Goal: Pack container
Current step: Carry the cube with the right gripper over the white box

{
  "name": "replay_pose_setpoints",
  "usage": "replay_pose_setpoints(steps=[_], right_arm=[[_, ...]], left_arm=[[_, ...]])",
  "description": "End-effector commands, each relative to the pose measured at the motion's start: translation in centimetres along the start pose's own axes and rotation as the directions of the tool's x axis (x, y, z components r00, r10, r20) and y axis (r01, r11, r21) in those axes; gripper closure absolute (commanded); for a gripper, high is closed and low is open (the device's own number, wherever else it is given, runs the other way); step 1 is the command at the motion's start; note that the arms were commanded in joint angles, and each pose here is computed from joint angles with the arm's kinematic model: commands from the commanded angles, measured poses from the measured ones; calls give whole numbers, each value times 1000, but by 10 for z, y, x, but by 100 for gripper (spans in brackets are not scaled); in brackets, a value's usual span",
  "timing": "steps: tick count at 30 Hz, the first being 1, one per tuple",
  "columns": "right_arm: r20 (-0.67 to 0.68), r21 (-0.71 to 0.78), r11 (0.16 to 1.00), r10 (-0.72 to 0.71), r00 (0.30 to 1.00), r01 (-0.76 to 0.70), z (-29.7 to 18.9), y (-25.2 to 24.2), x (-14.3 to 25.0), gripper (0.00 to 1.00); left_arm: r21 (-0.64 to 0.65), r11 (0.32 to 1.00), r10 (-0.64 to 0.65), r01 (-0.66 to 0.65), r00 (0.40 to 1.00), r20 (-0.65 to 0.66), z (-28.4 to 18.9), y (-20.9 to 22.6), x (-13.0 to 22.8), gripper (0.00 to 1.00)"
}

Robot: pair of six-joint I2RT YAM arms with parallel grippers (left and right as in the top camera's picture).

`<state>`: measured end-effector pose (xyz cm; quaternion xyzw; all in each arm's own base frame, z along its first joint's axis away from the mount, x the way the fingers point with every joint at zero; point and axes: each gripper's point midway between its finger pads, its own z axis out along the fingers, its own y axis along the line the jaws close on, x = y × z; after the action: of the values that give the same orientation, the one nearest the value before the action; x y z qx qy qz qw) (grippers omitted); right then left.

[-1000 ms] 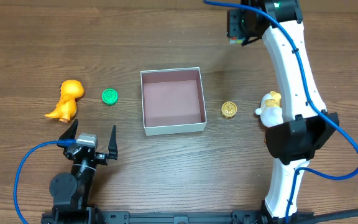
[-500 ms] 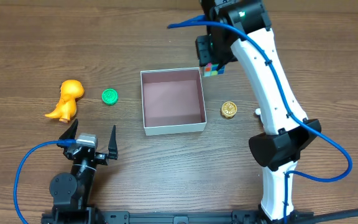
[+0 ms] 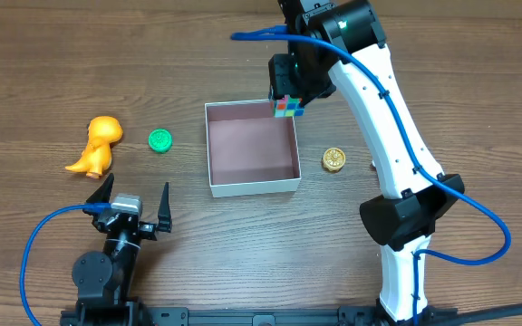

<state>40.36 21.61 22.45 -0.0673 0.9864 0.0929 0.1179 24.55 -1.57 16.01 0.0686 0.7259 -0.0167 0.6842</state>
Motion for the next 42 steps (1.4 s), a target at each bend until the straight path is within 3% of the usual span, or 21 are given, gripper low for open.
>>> replay_pose_setpoints(steps=[1,16,35,42], right_arm=[[-9,-8,999,45,999,-45,11,3,1,76],[-85,22,999,48,995,-46,75,-6,15,76],[-26,48,998,47,999,-46,120,-1,12,77],[11,120,993,6,1000,-8,134,0,15,77]], left_arm=[[-11,1000,9,-9,1000,5,0,2,0,0],[-11,1000,9,-9,1000,5,0,2,0,0],[-11,1000,9,-9,1000,5,0,2,0,0],[-11,1000,10,-9,1000,6,0,2,0,0]])
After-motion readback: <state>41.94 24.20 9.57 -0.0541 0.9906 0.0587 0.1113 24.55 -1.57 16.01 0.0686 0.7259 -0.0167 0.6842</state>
